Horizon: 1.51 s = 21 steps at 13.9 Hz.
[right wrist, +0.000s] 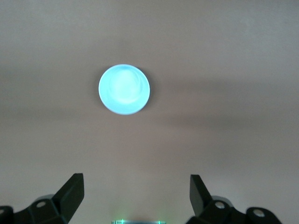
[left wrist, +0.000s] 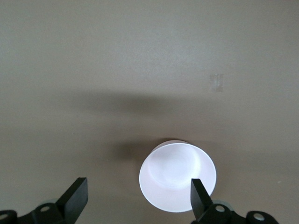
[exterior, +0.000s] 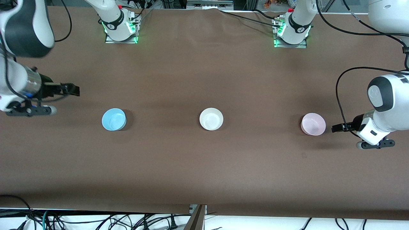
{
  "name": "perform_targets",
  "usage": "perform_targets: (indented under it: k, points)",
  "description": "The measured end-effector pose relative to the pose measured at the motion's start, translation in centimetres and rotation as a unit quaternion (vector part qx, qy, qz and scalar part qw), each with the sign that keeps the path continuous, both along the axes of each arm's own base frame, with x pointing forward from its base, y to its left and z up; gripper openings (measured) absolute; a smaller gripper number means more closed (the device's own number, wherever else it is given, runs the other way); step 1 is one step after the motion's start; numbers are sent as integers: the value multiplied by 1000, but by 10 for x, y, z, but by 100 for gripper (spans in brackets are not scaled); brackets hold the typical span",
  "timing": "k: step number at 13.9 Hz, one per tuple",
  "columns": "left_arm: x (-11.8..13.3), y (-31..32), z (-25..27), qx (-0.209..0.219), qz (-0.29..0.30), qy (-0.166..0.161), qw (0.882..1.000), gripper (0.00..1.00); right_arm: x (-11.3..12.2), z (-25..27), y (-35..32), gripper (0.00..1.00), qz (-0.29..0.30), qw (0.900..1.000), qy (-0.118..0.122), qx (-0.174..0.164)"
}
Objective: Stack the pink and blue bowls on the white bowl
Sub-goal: 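Move the left gripper to the pink bowl while the right gripper reaches the blue bowl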
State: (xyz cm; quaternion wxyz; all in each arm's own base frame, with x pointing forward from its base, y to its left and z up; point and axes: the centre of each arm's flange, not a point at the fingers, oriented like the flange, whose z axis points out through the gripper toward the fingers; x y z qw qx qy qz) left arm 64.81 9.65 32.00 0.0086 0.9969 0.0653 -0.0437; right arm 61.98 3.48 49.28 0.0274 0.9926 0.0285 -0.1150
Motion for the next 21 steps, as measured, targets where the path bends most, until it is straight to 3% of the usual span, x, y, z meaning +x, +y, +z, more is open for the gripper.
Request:
perform_targets:
  k: [4, 9, 12, 18, 21]
  points:
    - [-24, 5, -29, 4, 9, -13, 1000, 96, 21, -51, 1, 100, 1, 1000, 9, -1]
    - [-48, 6, -57, 10, 14, -28, 999, 95, 47, -121, -1, 100, -1, 1000, -1, 1]
    - [-61, 3, -77, 17, 14, -42, 999, 95, 56, -170, -14, 100, -24, 999, 5, 24]
    - [-77, -12, -100, 13, 11, -51, 999, 93, 57, -231, -65, 100, -35, 994, 24, 102]
    - [-83, -15, -106, 12, 10, -49, 999, 89, 53, -261, -67, 100, -24, 992, 16, 125]
